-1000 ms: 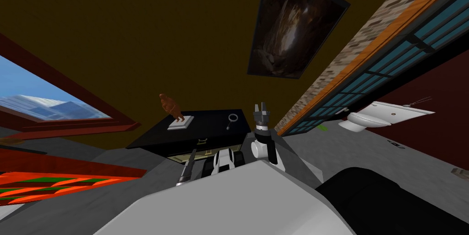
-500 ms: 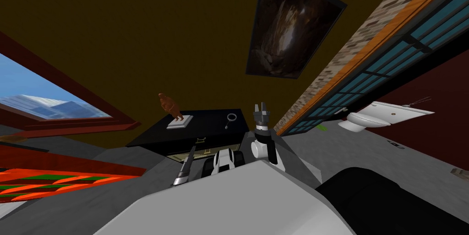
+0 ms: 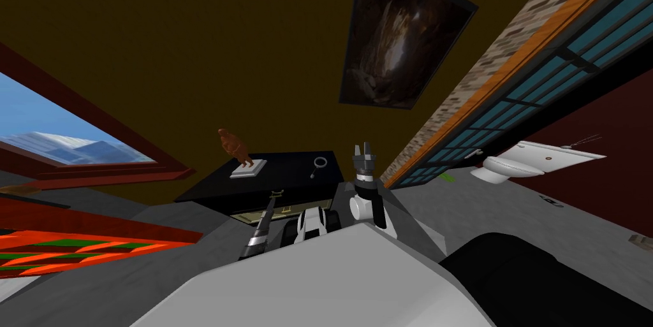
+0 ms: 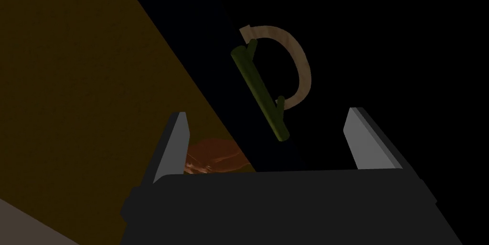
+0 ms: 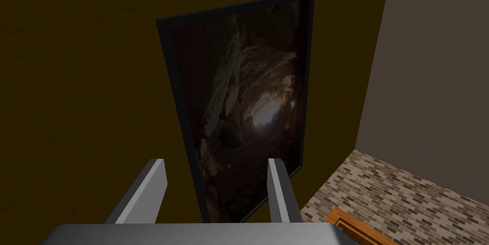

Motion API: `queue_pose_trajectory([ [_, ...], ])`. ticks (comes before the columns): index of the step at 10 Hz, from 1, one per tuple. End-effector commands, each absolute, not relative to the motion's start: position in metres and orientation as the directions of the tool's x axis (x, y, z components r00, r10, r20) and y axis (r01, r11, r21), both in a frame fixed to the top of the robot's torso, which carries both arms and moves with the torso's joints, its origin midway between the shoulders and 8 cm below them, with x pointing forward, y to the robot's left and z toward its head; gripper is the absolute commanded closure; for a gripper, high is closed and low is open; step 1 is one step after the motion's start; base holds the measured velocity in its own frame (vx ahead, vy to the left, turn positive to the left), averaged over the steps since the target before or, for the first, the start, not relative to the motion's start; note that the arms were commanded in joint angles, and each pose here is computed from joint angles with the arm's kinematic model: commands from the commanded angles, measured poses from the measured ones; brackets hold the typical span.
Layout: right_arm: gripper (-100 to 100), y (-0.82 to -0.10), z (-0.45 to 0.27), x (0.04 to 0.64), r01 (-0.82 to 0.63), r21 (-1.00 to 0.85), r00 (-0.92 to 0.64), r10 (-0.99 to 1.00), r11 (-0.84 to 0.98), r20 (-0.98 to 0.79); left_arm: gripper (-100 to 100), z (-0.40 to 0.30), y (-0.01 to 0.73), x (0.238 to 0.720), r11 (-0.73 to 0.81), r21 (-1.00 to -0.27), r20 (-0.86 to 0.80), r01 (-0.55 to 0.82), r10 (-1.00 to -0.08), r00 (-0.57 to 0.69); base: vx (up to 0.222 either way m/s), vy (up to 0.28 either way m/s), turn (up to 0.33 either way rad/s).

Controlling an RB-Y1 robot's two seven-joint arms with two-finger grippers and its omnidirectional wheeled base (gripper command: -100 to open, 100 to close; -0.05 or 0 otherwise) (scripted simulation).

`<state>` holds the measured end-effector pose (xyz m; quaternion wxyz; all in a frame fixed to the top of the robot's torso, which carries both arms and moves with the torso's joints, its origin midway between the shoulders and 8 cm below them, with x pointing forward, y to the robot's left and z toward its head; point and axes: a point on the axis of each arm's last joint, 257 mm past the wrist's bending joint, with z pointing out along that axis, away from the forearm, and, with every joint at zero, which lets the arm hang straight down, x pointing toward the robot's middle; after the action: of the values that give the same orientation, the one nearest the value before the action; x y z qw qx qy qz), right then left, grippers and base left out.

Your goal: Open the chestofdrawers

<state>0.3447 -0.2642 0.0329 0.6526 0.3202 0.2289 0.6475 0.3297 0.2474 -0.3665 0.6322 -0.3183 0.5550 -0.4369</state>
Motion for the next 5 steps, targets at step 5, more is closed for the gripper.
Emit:
queue_pose_trajectory([
  [5,0,-0.264,0.033,0.345,-0.698,0.714,0.057,0.992,-0.043,0.116,-100,-0.358,0.221,0.35,0.348,-0.917,-0.349,0.197,-0.937,0.027,-0.002,-0.002,0.0],
])
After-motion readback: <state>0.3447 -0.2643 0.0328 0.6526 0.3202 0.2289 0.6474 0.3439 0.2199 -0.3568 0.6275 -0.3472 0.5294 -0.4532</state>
